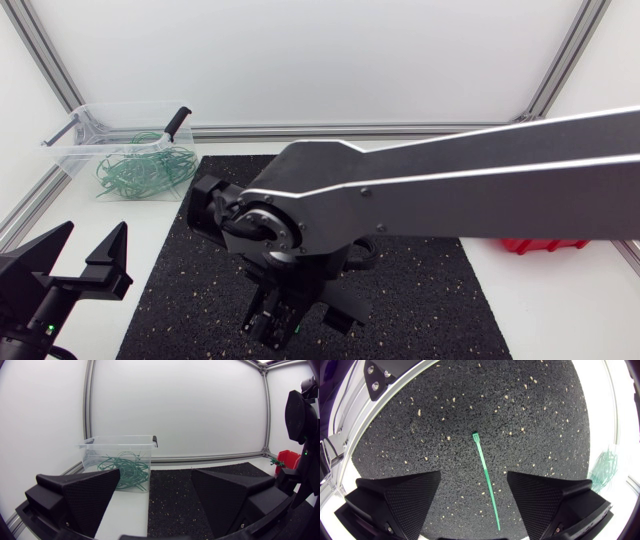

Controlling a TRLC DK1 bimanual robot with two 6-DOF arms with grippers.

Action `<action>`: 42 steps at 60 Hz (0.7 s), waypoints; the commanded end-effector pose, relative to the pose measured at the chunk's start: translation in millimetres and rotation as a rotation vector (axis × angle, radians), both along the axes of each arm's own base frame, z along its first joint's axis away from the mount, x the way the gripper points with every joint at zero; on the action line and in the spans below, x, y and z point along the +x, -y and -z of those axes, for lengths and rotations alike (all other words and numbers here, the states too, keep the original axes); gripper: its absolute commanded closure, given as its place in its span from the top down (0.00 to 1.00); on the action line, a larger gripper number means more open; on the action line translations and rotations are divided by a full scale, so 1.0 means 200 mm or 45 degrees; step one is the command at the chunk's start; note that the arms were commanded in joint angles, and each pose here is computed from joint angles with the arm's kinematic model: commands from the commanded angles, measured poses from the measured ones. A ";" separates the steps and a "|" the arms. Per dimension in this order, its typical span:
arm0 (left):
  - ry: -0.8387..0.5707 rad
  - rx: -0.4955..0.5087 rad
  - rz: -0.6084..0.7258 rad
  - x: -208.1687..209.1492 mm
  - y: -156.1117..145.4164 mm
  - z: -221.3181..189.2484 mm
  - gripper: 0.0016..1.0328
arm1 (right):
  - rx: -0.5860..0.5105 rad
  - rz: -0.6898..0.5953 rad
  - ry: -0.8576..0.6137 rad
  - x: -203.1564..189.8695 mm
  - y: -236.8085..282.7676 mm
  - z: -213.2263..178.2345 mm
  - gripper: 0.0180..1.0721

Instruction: Take a green cable tie from the red box, thread the tail through the head to close it, then place it in the transparent bin on the left.

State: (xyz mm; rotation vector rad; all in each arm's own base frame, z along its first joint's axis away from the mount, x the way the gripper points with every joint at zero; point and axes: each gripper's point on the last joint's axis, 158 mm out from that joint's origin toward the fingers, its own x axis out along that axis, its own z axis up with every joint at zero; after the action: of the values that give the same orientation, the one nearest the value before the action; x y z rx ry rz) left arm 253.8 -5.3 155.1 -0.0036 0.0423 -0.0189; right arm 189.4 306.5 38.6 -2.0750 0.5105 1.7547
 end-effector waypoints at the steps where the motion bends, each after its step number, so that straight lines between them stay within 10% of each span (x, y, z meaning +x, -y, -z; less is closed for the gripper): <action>1: -0.078 -0.022 -0.002 0.00 0.00 0.12 0.96 | -0.008 -0.070 -0.007 -0.03 -0.04 0.02 0.92; 42: -0.080 -0.022 0.002 0.00 0.00 0.12 0.96 | -0.050 -0.107 -0.136 -0.10 -0.07 0.24 0.66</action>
State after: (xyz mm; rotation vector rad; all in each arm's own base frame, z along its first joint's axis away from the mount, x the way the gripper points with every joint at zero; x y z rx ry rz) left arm 253.8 -5.3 155.0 -0.0036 0.0431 -0.0189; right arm 172.3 323.9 1.3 -2.0537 0.4854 1.8820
